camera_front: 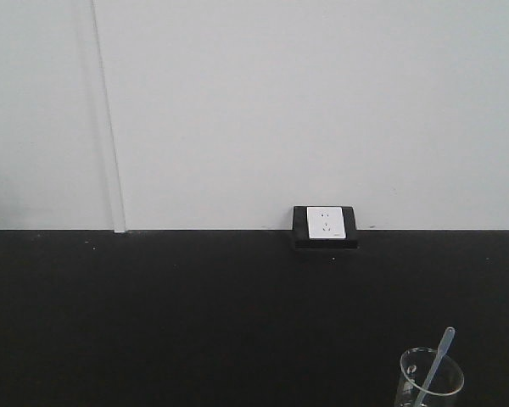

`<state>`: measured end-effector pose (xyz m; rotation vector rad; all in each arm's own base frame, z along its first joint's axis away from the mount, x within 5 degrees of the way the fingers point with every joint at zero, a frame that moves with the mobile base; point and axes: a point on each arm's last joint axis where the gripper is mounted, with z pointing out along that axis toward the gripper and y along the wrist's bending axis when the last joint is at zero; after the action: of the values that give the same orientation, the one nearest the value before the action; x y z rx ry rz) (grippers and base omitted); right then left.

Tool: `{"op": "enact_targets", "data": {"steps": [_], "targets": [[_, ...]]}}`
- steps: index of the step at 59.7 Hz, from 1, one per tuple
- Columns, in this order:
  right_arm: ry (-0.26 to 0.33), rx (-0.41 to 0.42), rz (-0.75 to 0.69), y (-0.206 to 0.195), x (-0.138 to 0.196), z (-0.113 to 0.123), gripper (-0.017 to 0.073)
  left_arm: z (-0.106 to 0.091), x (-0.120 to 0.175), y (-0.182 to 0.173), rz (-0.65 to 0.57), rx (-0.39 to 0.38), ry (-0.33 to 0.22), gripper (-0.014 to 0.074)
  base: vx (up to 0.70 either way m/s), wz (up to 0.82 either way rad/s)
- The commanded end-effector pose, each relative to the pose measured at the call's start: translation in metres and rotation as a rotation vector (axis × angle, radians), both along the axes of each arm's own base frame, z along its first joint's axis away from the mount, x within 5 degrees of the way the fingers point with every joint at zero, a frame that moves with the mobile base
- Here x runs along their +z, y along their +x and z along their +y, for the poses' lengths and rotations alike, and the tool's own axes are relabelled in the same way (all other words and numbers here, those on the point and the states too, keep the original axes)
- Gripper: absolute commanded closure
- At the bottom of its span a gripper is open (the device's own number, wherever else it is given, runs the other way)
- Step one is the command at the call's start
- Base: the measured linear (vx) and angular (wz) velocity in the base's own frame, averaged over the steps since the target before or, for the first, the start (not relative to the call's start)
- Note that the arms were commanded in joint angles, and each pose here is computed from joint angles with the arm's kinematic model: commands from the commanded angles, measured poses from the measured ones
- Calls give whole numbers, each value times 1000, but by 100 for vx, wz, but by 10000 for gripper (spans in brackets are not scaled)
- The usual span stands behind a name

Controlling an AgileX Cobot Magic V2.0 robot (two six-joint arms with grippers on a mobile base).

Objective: Grab transparent chemical and place on left bench

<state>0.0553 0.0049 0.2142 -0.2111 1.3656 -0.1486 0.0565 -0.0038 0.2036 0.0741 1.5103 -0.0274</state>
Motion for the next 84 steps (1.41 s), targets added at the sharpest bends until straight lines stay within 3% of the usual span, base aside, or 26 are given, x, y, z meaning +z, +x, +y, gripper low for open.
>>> {"op": "enact_targets", "data": {"steps": [1,7,17,24,37,46,51,55,60,66,73,80,84], "targets": [[8,59,-212,-7,18,5,566,0,3,-1,-81,-1,-14,597,0,0],[9,58,-239,-9,28,5,564,0,3,-1,-81,-1,-14,597,0,0],[14,-5,-105,-4,60,-1,562,0,3,-1,-81,-1,-14,597,0,0],[52,-9,-19,13,80,-1,561,0,3,-1,-81,-1,-14,597,0,0],[55,3,218,65,63,1,552,0,3,-1,-81,-1,-14,597,0,0],[62,55,235,96,53,6,519,0,3,-1,-81,-1,-14,597,0,0],[117,82,191,113,49,9,488,0,3,-1,-81,-1,-14,597,0,0],[196,70,175,124,44,7,453,0,3,-1,-81,-1,-14,597,0,0],[336,0,188,138,34,-1,399,0,3,-1,-81,-1,-14,597,0,0],[429,-78,224,156,25,-7,321,0,3,-1,-81,-1,-14,597,0,0],[412,-77,271,185,20,-6,213,0,3,-1,-81,-1,-14,597,0,0],[377,-27,299,212,18,0,114,0,3,-1,-81,-1,-14,597,0,0],[386,2,307,224,18,3,79,0,3,-1,-81,-1,-14,597,0,0]]}}
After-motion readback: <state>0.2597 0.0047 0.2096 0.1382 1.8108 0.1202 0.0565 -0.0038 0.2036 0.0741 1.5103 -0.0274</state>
